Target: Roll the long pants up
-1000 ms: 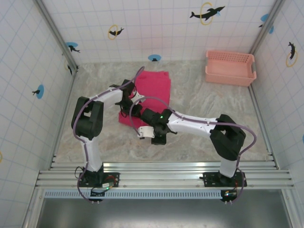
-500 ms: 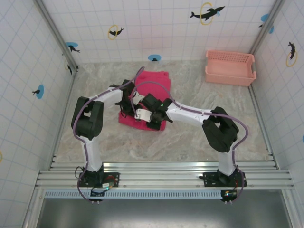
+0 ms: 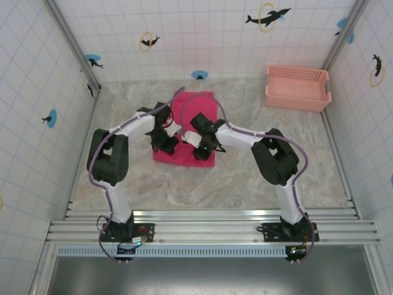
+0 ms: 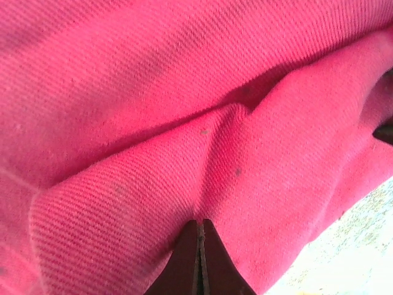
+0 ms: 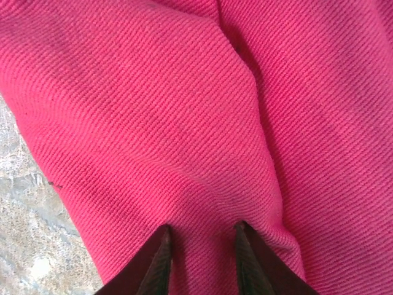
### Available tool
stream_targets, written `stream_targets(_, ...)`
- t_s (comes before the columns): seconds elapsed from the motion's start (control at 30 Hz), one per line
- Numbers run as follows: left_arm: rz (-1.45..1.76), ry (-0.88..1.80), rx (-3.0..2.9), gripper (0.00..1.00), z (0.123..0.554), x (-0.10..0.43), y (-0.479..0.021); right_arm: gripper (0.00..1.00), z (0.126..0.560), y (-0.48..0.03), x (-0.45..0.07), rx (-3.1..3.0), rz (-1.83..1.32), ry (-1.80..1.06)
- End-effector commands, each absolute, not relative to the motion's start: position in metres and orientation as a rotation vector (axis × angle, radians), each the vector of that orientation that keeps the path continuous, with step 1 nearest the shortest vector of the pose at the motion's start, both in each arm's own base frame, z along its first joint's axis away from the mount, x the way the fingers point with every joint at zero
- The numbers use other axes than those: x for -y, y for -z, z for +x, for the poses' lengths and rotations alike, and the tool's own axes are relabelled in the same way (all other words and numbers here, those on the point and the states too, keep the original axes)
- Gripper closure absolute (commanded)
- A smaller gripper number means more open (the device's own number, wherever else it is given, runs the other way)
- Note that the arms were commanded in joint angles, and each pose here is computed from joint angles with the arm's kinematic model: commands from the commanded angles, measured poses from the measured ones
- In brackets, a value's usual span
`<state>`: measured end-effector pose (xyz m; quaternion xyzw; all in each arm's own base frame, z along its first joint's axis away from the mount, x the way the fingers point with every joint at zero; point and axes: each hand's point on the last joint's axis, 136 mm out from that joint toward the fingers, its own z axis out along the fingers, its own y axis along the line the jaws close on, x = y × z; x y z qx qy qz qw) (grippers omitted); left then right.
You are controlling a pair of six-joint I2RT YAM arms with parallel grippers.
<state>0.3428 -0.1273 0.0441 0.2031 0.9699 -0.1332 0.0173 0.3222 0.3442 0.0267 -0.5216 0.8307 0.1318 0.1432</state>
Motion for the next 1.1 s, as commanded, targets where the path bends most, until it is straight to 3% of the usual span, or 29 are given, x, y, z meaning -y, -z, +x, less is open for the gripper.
stream_targets(0.0, 0.658, 0.333, -3.091, 0.96, 0.328, 0.107, -0.04, 0.61, 0.319, -0.018, -0.317, -2.39, -1.516, -0.22)
stream_targets(0.23, 0.663, 0.352, -3.108, 0.97, 0.327, 0.108, -0.033, 0.47, 0.282, -0.066, -0.319, -2.027, -1.738, 0.014)
stream_targets(0.5, 0.669, 0.357, -3.104, 0.97, 0.327, 0.107, -0.035, 0.45, 0.255, -0.043, -0.325, -1.971, -1.879, 0.061)
stream_targets(0.77, 0.706, 0.36, -3.12, 0.97, 0.322, 0.106, -0.033, 0.47, 0.265, -0.013, -0.344, -1.914, -1.983, 0.143)
stream_targets(0.97, 0.712, 0.378, -3.123, 0.98, 0.321, 0.107, -0.032, 0.53, 0.274, 0.009, -0.352, -1.846, -2.046, 0.286)
stream_targets(1.03, 0.717, 0.377, -3.123, 0.98, 0.32, 0.107, -0.032, 0.61, 0.278, 0.014, -0.354, -1.832, -2.063, 0.313)
stream_targets(1.07, 0.718, 0.376, -3.122, 0.98, 0.32, 0.106, -0.033, 0.7, 0.281, 0.017, -0.354, -1.827, -2.07, 0.337)
